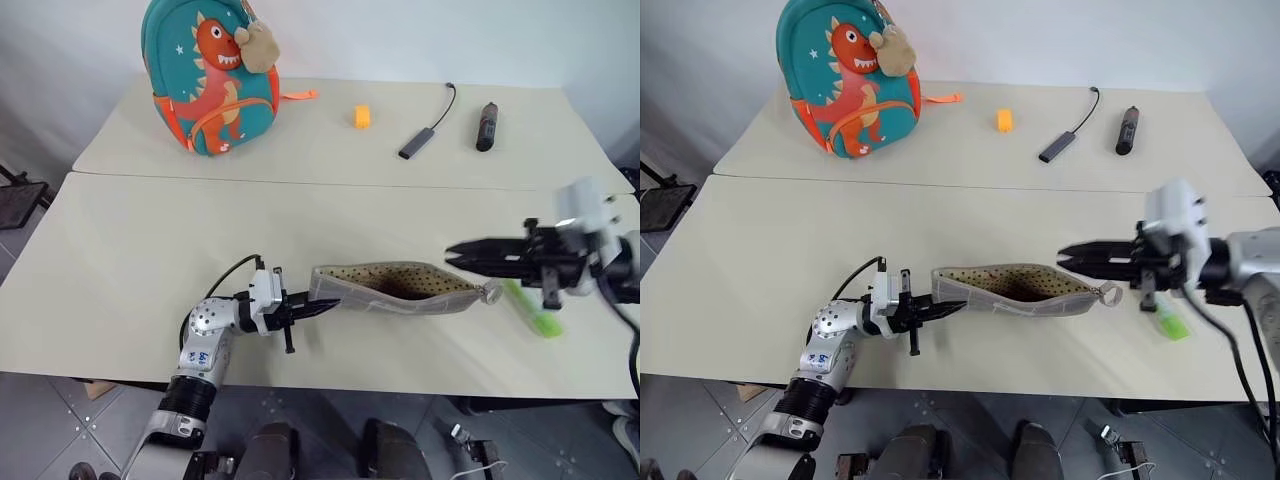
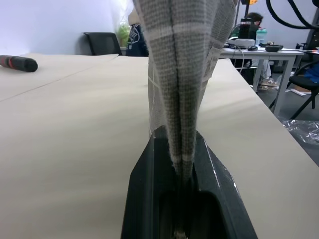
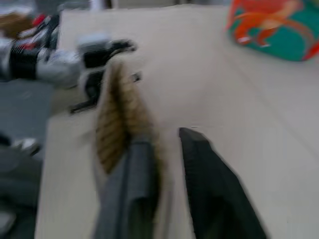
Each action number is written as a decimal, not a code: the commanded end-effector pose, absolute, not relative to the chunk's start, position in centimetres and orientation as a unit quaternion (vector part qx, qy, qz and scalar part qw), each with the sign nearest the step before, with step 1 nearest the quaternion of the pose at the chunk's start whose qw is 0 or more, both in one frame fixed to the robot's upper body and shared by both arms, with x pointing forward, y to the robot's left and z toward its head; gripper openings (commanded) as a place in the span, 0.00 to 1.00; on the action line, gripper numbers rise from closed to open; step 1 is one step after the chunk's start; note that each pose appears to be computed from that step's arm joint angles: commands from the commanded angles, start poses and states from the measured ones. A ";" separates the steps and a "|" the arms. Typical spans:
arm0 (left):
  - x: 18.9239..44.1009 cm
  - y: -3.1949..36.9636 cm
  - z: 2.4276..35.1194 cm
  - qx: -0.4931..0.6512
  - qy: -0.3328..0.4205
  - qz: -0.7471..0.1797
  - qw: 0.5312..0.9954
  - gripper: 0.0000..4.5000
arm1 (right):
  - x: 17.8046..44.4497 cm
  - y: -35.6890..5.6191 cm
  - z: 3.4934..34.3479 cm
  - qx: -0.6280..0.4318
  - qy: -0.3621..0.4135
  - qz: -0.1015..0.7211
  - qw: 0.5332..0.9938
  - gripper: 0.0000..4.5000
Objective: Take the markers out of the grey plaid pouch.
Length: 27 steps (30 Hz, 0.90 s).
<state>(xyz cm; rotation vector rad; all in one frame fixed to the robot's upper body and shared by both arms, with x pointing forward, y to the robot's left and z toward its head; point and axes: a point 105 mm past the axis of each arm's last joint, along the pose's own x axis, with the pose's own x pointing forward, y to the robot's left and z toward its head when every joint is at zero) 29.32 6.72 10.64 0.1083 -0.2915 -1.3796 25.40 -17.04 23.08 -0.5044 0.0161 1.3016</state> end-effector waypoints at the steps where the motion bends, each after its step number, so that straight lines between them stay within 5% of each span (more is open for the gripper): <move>1: 28.6 6.3 10.3 0.046 -0.138 -0.638 0.756 0.00 | 25.1 -15.7 22.4 -0.263 -0.017 0.617 0.742 0.01; 12: 28.5 6.2 10.3 0.046 -0.138 -0.637 0.757 0.00 | 27.5 -14.9 17.6 -0.387 0.072 0.585 0.709 0.01; 19: 28.6 6.4 10.6 0.043 -0.138 -0.632 0.761 0.00 | 26.2 -13.4 16.6 -0.434 0.133 0.586 0.671 0.01; 27: 28.2 6.6 10.5 0.046 -0.135 -0.632 0.762 0.00 | 26.3 -12.4 15.2 -0.439 0.157 0.540 0.701 0.05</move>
